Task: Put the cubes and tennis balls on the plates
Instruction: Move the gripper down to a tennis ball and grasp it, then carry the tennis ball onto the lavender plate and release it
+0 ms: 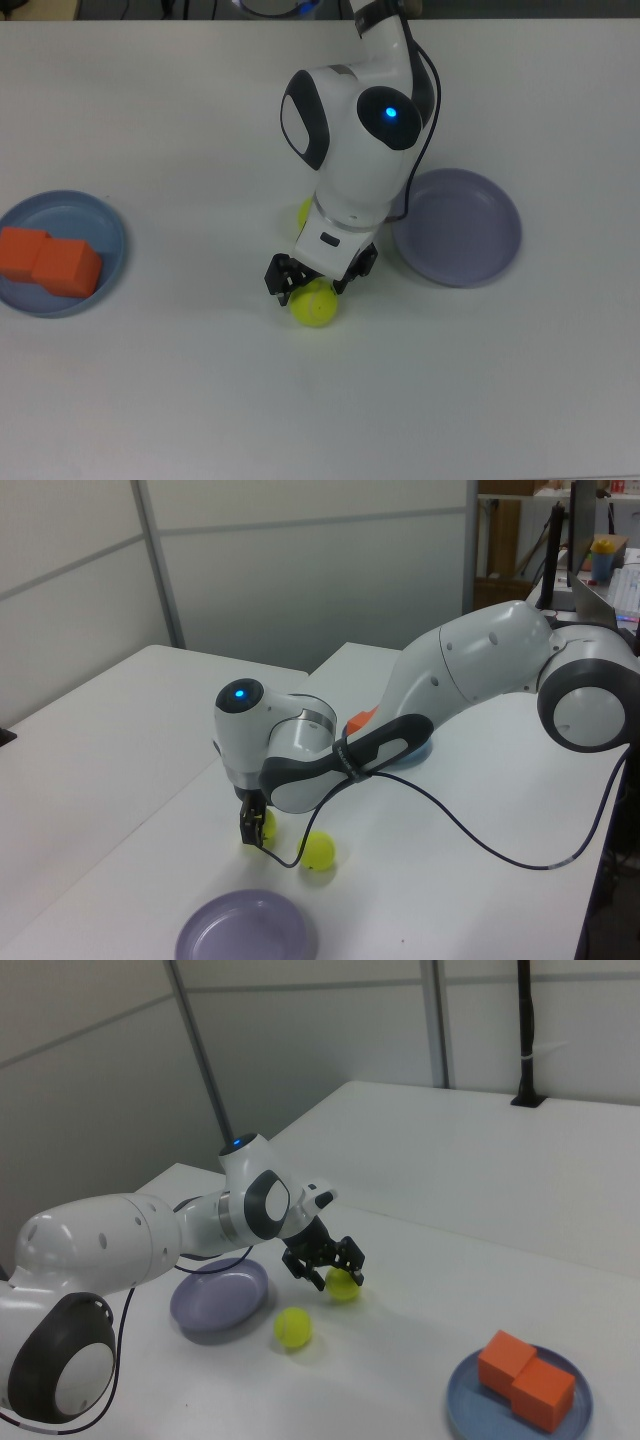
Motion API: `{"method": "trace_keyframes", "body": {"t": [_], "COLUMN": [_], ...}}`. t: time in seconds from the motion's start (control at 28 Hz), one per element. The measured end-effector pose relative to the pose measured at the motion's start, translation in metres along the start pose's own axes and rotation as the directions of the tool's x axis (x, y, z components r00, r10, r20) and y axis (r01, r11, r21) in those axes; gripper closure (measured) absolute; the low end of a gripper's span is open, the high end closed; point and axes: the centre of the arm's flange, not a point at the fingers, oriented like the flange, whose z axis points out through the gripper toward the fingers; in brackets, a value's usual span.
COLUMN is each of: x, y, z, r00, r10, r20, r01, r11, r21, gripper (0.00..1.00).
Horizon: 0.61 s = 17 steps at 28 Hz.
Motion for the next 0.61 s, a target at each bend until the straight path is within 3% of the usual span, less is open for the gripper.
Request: {"method": "trace_keyframes", "body": {"t": [0.11, 0.25, 0.39, 0.61], "x": [0.000, 0.000, 0.006, 0.018], "y": [0.000, 0.000, -0.005, -0.042], "z": [0.001, -0.001, -0.010, -0.060], "r00": [1.000, 1.000, 0.999, 0.998], "r10": [0.012, 0.027, 0.029, 0.015], "r20": [0.001, -0.002, -0.028, -0.060], "r01": [-0.012, -0.027, -0.029, -0.011], "r11": [1.000, 1.000, 1.000, 0.998], "r21": [0.000, 0.000, 0.007, 0.058], "gripper": [0.22, 0.33, 0.34, 0.34]}}
